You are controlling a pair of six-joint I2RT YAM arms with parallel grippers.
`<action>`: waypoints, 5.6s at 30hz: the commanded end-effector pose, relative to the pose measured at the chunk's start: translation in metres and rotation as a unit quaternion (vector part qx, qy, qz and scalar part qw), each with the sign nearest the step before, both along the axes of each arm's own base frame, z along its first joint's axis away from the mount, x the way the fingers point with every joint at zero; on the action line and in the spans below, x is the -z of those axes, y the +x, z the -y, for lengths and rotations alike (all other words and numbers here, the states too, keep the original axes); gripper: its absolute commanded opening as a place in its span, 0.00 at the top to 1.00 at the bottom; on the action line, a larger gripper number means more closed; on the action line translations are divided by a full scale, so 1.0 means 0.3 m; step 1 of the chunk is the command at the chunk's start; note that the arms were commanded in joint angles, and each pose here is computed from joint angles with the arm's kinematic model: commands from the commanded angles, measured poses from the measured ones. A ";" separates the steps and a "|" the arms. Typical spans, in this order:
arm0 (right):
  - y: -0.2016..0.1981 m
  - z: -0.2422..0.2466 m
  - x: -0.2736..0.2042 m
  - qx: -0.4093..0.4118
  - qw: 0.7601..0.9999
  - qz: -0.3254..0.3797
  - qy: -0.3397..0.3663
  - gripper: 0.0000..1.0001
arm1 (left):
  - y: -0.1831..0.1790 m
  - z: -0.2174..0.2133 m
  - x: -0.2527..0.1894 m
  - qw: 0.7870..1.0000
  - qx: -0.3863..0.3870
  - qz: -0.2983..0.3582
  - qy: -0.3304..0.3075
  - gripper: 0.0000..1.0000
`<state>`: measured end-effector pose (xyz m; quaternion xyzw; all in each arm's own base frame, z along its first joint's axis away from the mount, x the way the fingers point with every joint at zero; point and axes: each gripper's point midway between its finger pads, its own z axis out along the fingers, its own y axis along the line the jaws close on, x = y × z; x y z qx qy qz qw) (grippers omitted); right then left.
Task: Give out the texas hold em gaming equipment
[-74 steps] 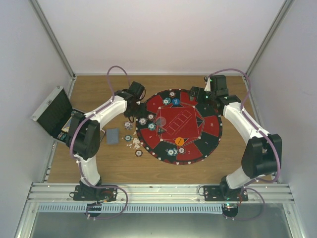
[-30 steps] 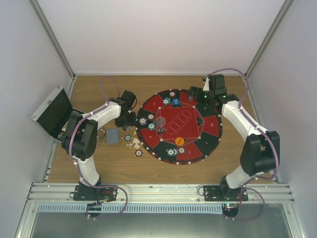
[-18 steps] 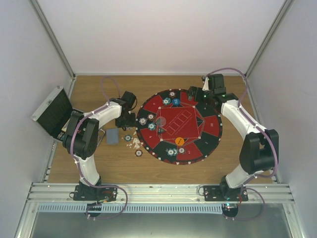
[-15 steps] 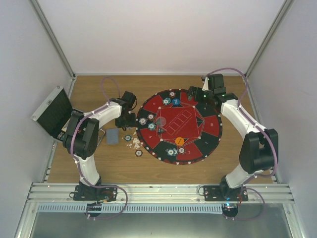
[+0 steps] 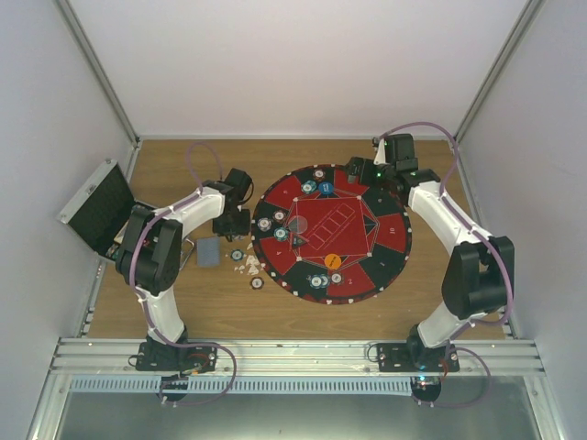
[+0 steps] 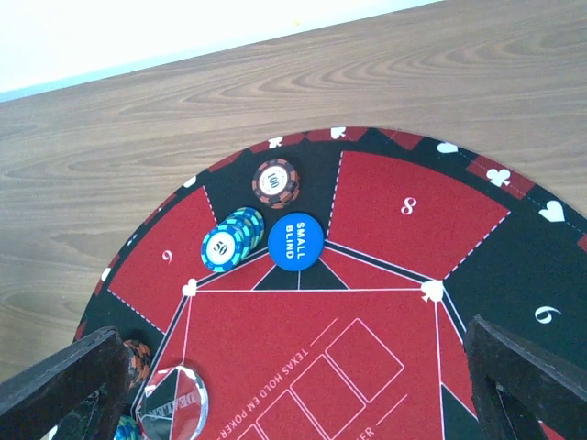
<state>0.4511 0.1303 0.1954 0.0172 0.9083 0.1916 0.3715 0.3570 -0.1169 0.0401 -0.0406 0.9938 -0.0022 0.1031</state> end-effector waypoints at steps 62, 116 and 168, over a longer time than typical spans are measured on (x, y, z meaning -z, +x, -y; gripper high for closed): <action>-0.106 0.060 -0.019 0.042 0.998 -0.031 -0.023 0.00 | 0.671 0.611 0.076 0.968 0.118 0.125 -0.185 0.64; -0.045 -0.022 -0.039 -0.014 1.000 -0.010 -0.006 0.00 | 0.199 0.042 -0.176 0.989 0.072 0.129 0.006 0.22; -0.071 -0.061 0.023 -0.025 0.999 -0.034 -0.009 0.00 | -0.075 -0.038 0.183 0.993 0.093 -0.033 0.069 0.47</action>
